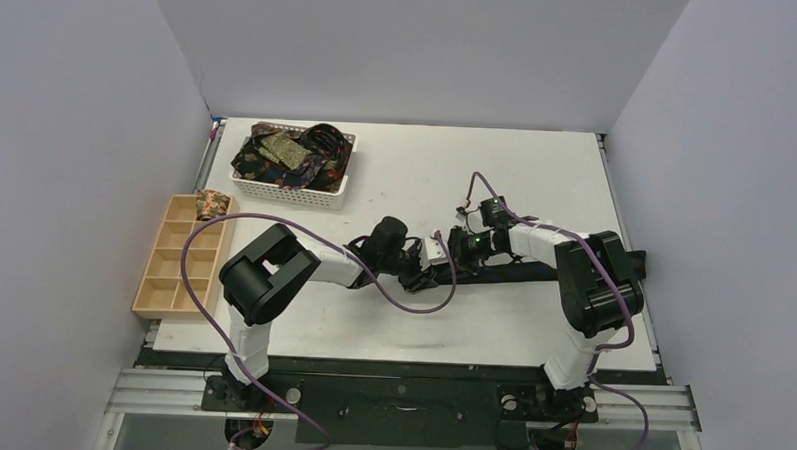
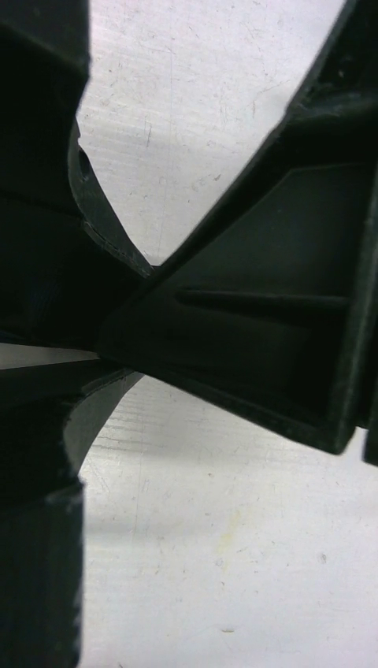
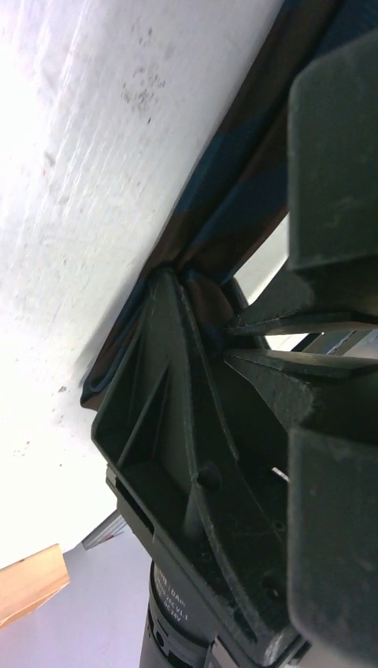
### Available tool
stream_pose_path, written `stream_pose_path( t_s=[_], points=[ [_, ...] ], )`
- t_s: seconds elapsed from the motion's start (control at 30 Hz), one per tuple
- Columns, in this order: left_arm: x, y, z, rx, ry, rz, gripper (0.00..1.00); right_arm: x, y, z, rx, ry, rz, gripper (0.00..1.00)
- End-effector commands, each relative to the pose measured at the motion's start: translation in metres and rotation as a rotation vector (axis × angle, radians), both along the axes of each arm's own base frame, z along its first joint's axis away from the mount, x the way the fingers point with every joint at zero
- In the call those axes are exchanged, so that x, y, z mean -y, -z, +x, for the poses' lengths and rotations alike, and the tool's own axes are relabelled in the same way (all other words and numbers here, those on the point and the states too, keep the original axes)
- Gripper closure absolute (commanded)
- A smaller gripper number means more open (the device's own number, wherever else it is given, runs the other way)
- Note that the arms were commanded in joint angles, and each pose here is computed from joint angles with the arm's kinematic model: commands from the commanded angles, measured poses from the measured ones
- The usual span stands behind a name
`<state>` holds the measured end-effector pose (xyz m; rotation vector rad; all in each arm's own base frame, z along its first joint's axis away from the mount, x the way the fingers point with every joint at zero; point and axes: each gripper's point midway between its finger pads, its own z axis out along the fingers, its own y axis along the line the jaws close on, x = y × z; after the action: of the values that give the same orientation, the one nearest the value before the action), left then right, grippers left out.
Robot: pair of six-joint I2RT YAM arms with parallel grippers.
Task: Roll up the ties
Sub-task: Roll the tie at the center of the board.
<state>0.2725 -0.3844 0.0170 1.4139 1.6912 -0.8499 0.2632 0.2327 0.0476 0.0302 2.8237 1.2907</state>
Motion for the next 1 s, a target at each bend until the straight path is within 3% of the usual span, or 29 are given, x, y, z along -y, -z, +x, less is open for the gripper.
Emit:
stream_pose_path(
  t_s=[0.0,0.13,0.3,0.37,0.47,0.6,0.73,0.97],
  points=[
    [-0.035,0.051,-0.018,-0.126,-0.061,0.172,0.65,-0.020,-0.015,0.005,0.042,-0.028,0.055,0.91],
    [-0.036,0.053,-0.020,-0.127,-0.057,0.174,0.65,-0.021,-0.011,0.006,0.040,-0.031,0.046,0.91],
    [-0.034,0.051,-0.018,-0.127,-0.053,0.168,0.62,-0.002,0.030,0.003,-0.008,-0.051,-0.077,0.93],
    [-0.033,0.047,-0.017,-0.130,-0.052,0.158,0.58,0.011,0.043,0.004,-0.029,-0.048,-0.132,0.94],
    [-0.034,0.039,-0.016,-0.153,-0.049,0.135,0.42,0.032,0.058,0.004,-0.041,-0.054,-0.220,0.94],
    [-0.044,0.003,-0.006,-0.175,-0.082,0.051,0.28,0.052,0.066,0.000,-0.068,-0.057,-0.292,0.94],
    [-0.054,-0.020,0.000,-0.093,-0.084,0.010,0.26,0.052,0.068,-0.006,-0.074,-0.073,-0.297,0.94],
    [-0.055,-0.007,-0.001,-0.051,-0.077,0.044,0.26,0.039,0.057,-0.006,-0.037,-0.102,-0.256,0.95]
  ],
)
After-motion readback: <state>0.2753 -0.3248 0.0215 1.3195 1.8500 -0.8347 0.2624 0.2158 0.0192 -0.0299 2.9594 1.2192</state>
